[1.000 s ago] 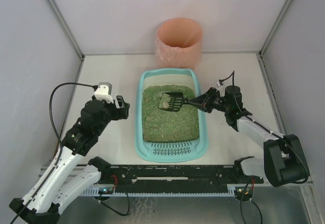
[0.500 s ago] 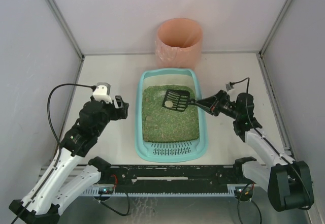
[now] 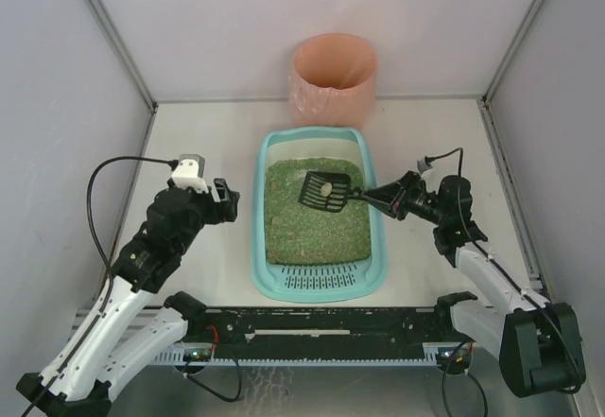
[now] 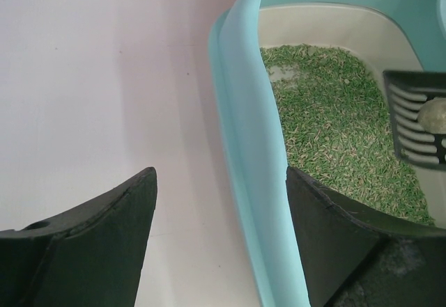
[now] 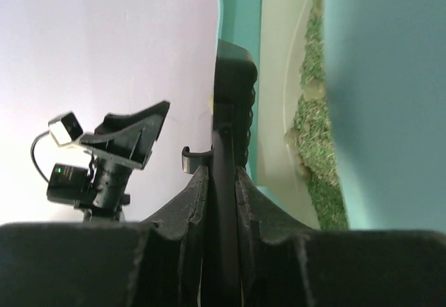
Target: Clean the litter box
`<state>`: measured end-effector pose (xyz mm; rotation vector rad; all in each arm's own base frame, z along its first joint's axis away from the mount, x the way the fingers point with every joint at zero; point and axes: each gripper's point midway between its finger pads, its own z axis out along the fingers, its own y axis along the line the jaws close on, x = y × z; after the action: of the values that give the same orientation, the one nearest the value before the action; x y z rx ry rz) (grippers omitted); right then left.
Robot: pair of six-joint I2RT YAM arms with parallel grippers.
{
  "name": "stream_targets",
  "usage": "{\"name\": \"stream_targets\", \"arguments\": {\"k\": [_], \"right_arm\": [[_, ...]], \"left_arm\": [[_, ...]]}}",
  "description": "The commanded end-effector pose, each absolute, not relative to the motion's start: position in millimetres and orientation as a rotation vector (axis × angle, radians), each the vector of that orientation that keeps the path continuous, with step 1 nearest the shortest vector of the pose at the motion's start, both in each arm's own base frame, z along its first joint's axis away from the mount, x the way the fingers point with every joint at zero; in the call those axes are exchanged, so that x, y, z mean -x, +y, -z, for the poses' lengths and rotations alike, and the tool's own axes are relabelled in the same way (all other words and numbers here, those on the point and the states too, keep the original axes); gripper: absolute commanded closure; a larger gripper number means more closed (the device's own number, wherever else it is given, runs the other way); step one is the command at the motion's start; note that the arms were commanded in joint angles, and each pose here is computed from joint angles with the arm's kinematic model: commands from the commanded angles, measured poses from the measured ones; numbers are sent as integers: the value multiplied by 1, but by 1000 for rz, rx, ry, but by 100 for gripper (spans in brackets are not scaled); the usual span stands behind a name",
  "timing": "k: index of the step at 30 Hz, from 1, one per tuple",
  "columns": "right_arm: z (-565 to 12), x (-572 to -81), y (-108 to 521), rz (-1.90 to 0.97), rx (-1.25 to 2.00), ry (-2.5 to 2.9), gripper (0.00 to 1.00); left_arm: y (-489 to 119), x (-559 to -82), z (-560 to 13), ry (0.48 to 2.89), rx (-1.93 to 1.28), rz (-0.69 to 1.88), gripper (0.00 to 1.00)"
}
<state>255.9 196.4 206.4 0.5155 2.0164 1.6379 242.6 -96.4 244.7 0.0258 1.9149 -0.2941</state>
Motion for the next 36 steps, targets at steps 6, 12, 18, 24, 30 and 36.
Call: {"name": "stream_targets", "arguments": {"k": [6, 12, 18, 24, 30, 36], "right_arm": [[-230, -260, 191, -1596, -414, 1968, 100], [-240, -258, 199, -1637, -386, 1934, 100], [-226, -270, 185, -1595, -512, 1937, 100], [-222, -275, 185, -1542, -506, 1983, 100], [-236, -269, 203, -1576, -353, 1989, 100], [-243, -273, 206, -1561, -360, 1994, 100]], "left_arm": [[-95, -246, -241, 1921, -14, 277, 21], [-95, -245, -239, 1923, -12, 277, 21], [-94, -245, -238, 1929, -12, 276, 21], [-95, -246, -239, 1931, -13, 280, 21], [-93, -245, -239, 1932, -9, 277, 21], [-87, -244, -241, 1923, 11, 250, 21]]}}
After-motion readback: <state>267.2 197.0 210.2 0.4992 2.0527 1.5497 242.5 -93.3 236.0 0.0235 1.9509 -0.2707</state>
